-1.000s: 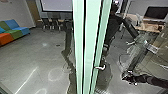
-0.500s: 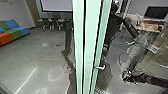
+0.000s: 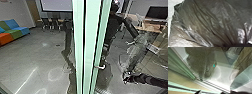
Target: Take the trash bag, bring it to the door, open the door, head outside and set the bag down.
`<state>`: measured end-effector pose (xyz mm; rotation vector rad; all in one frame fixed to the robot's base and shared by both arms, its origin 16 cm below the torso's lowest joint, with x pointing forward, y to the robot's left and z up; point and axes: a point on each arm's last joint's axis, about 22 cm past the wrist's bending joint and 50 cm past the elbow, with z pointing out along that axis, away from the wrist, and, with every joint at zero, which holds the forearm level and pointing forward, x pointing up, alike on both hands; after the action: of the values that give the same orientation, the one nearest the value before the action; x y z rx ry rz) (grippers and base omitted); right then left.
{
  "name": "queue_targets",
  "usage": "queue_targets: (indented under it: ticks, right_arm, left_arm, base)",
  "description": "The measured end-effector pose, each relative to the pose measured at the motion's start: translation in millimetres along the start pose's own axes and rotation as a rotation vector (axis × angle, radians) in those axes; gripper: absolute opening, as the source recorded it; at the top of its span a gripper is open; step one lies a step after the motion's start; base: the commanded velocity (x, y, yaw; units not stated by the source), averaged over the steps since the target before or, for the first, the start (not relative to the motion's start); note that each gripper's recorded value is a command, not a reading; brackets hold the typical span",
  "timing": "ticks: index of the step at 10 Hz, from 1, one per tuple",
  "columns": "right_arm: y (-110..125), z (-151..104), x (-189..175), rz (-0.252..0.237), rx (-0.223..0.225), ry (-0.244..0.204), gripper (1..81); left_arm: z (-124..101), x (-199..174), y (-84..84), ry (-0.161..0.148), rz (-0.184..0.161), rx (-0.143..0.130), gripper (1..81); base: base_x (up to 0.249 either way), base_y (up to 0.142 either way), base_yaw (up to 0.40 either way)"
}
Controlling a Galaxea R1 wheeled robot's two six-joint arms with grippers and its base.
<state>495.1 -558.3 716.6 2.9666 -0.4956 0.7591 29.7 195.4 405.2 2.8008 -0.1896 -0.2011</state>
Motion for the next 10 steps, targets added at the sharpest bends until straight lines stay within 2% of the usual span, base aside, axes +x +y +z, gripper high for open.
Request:
queue_targets:
  ticks: [2, 4, 7, 10]
  right_arm:
    - [1, 0, 4, -0.023, -0.011, 0.006, 81.1]
    - [2, 1, 7, -0.071, -0.03, 0.018, 81.1]
    - [4, -1, 12, -0.074, -0.031, 0.031, 81.1]
    - [2, -12, 25, -0.066, -0.014, 0.049, 81.1]
  left_arm:
    - [0, 0, -2.9, -0.001, -0.001, 0.006, 1.0]
    - [0, 0, -3.2, 0.0, -0.011, 0.008, 1.0]
    - [2, 9, 6.1, 0.01, -0.016, -0.004, 1.0]
    - [2, 8, 6.0, 0.009, -0.019, -0.004, 1.0]
  base:
    - [0.0, 0.0, 0.0]
    - [0.0, 0.0, 0.0]
    - [0.0, 0.0, 0.0]
    - [0.0, 0.0, 0.0]
